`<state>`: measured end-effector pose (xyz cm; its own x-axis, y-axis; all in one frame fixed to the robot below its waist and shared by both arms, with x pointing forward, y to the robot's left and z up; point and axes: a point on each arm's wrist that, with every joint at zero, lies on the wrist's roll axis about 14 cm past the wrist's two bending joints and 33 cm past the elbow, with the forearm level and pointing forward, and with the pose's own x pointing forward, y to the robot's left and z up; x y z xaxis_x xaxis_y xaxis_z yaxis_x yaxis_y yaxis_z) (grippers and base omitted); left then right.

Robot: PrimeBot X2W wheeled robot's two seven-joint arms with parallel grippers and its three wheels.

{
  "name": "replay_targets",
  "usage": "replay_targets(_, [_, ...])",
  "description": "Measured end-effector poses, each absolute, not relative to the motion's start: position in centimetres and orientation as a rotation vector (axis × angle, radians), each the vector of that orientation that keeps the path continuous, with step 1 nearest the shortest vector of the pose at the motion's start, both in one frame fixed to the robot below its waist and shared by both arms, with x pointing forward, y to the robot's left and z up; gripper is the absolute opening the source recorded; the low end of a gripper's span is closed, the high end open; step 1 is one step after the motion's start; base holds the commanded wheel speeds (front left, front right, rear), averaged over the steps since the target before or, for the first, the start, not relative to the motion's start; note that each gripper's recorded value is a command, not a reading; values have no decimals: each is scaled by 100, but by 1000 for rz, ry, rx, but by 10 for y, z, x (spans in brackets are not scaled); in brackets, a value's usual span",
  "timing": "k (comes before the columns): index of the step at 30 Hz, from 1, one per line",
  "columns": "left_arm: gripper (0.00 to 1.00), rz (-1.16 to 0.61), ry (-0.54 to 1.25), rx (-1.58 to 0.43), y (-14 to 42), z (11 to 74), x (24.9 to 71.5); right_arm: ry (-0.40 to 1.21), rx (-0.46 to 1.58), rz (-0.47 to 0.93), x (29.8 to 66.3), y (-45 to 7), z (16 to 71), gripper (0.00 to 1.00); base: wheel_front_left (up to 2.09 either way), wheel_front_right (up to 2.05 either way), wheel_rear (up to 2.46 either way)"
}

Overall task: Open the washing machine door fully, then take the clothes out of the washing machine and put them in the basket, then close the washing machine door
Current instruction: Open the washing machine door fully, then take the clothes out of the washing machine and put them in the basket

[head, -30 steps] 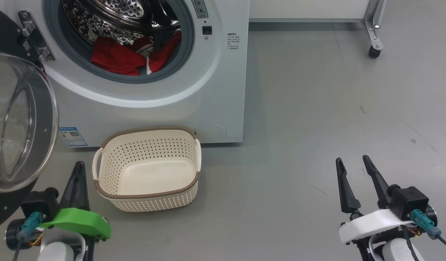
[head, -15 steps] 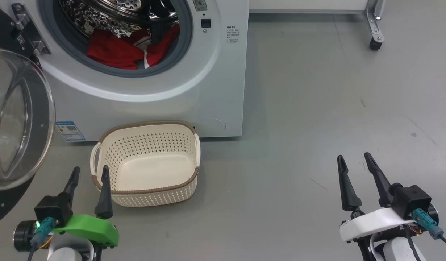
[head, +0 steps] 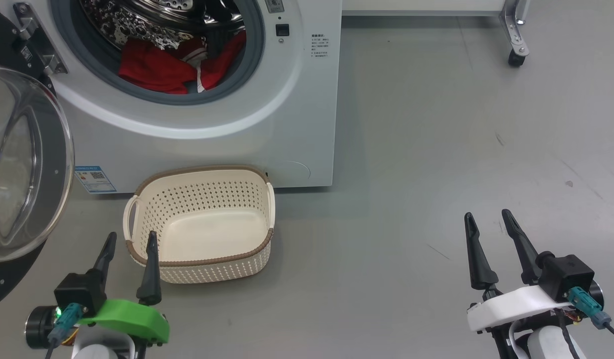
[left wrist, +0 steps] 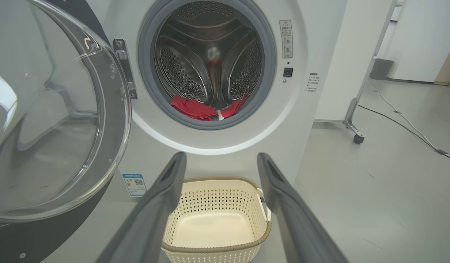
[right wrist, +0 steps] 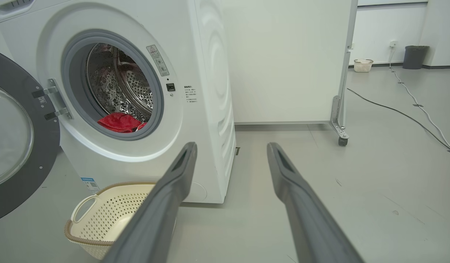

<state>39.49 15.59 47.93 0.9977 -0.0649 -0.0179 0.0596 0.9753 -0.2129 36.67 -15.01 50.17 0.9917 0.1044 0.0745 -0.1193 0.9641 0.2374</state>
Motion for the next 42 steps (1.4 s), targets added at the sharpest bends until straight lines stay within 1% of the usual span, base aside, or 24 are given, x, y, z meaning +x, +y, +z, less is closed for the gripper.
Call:
replay_targets(15, [100, -86, 40, -249, 150, 475, 387, -71, 244, 116, 366, -149, 505, 100, 0, 0, 0])
replay_targets(42, [100, -112, 36, -266, 145, 476, 387, -65, 247, 115, 366, -149, 503, 100, 3, -3, 0])
